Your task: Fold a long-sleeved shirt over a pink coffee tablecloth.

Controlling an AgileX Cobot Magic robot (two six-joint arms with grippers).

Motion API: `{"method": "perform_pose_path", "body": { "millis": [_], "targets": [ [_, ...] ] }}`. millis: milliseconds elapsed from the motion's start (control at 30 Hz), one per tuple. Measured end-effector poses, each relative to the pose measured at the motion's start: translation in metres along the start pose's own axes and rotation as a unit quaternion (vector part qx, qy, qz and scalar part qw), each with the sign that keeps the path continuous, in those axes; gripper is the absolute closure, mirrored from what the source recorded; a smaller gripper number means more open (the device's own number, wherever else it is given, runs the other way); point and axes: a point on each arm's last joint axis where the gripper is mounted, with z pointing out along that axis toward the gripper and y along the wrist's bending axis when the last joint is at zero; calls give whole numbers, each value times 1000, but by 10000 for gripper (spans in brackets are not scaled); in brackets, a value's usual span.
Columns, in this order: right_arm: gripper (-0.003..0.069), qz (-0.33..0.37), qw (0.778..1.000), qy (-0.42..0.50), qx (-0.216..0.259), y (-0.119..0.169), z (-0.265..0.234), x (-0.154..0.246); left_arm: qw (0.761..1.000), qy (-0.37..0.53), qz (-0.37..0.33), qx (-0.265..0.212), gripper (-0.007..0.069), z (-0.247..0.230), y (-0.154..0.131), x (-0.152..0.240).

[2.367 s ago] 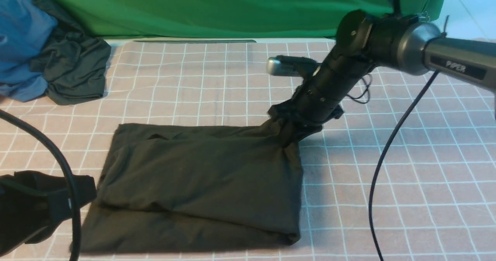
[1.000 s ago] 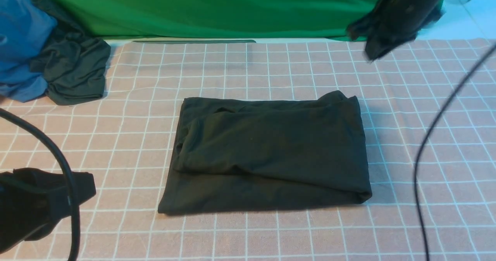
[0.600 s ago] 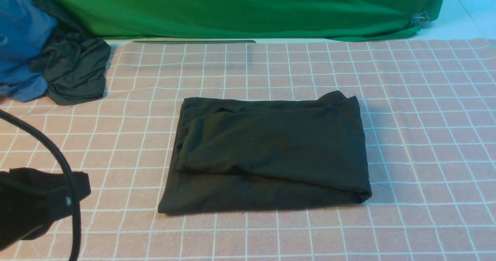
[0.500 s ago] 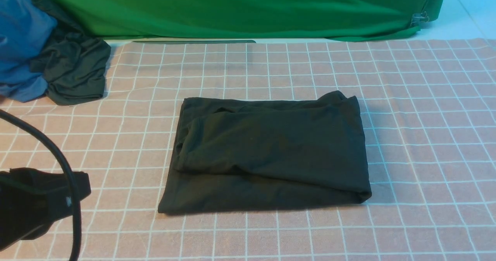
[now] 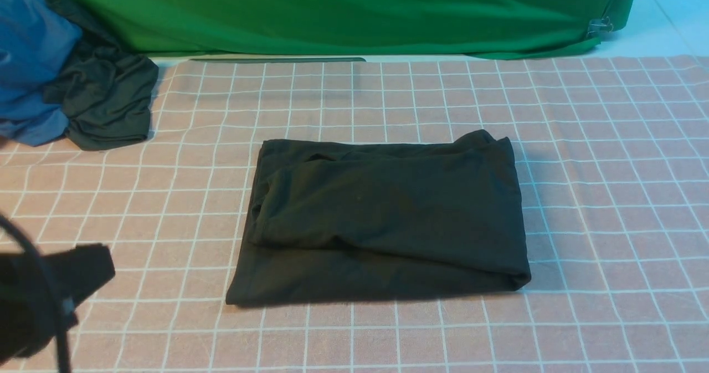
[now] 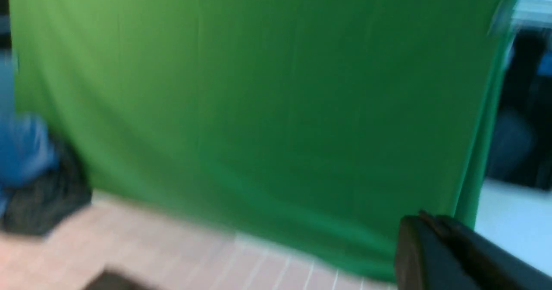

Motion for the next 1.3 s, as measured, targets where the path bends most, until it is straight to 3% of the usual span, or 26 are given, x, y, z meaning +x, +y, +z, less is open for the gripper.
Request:
{"method": "perform_pose_path", "body": {
  "millis": [300,533,967,1167,1300],
  "targets": [
    [608,-1,999,-49,6,1,-20,1,992,-110,-28,55,611,-35,18,47],
    [594,-1,999,-50,6,1,-20,1,981,-171,-34,86,611,-48,18,48],
    [549,-2,999,-50,7,1,-21,1,982,-167,-28,80,611,-45,18,46],
    [536,-2,999,-50,7,1,-21,1,968,-238,18,79,611,-37,19,41],
    [529,-2,999,-50,7,1,-21,1,952,-304,21,24,611,-12,32,49]
  ]
}}
